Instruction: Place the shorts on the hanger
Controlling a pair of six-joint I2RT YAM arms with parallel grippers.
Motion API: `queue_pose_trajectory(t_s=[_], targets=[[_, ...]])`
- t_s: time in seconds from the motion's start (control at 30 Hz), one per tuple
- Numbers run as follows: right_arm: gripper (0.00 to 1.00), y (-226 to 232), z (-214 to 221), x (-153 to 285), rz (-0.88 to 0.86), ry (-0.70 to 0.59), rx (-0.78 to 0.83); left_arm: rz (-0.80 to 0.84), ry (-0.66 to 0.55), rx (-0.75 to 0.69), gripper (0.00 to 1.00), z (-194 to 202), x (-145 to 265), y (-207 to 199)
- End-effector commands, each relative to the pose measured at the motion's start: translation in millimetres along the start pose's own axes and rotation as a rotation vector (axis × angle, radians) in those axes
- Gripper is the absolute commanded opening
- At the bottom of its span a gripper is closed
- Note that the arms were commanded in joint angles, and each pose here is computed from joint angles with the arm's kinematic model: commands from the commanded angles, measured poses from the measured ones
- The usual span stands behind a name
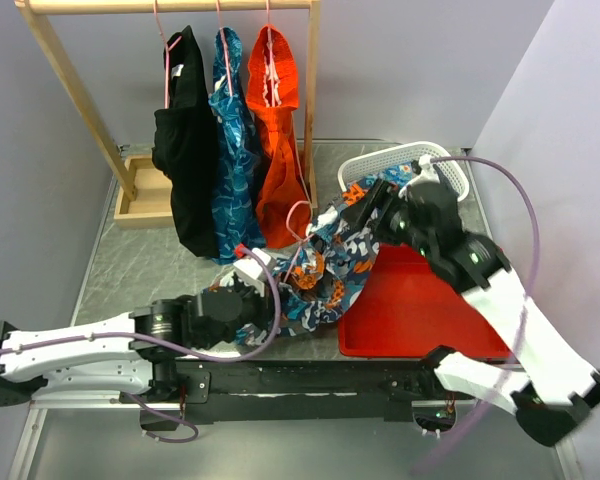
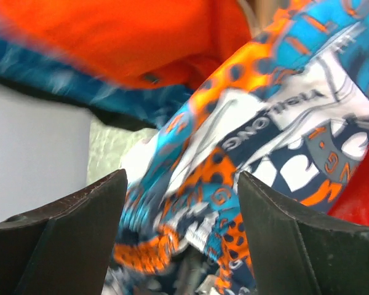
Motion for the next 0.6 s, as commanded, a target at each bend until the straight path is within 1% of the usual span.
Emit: queue_pose_trajectory(t_s=[0.0,0.03,0.07,0.1,0.17,0.2,0.27,0.3,0.33,0.37,0.4,0.43,0.57], targets=[[0.77,25.0,-20.3,46.1,-0.155,-0.235,0.202,0.083,-0.050,0.092,0.01,-44.5,28.7,-14.1],[0.75,26.8,-19.5,57.7,-0.201,-0.260,0.236,0.099,-0.054,0.099,0.01,-49.2,34.2,-15.1],[0.73,27.4,-12.2,55.4,-0.230,-0.260,0.258,0.097,-0.034,0.091,0.01,-48.1,38.4,-13.1],[0.71,30.4,-4.9,58.5,-0.260,-0.249,0.281,0.110,-0.048,0.103,0.01,-58.2,44.3,-15.2],[0.70,30.4,0.5,61.1,-0.265,-0.248,0.327,0.143,-0.048,0.106,0.01,-69.6,55.2,-19.2],[0.69,36.3,8.4,63.1,-0.288,-0.227,0.351,0.144,-0.028,0.095,0.01,-68.4,58.6,-18.3],[0.68,41.3,10.7,61.1,-0.268,-0.229,0.392,0.158,-0.021,0.091,0.01,-76.9,64.9,-21.1],[0.68,45.4,15.4,57.4,-0.258,-0.219,0.412,0.151,-0.003,0.082,0.01,-75.0,67.0,-19.1],[0.68,56.0,21.5,62.8,-0.283,-0.210,0.433,0.148,0.004,0.074,0.01,-75.2,67.0,-19.2],[0.68,56.5,19.9,62.1,-0.247,-0.236,0.444,0.148,0.006,0.075,0.01,-78.9,69.9,-19.6],[0.69,60.1,25.4,56.9,-0.232,-0.227,0.470,0.141,0.020,0.070,0.01,-77.5,71.0,-18.3],[0.69,69.8,31.9,61.0,-0.252,-0.216,0.485,0.141,0.020,0.071,0.01,-79.1,72.6,-17.9],[0.73,77.3,35.5,53.4,-0.172,-0.245,0.508,0.145,0.027,0.070,0.01,-84.5,79.8,-17.0]])
Point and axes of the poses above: each gripper's point midway between its finger pads, its own x axis back along the fingers, its own y axis along the line the jaws close on, z = x × y, the point moved 3 cm from there along x, back along the fingers
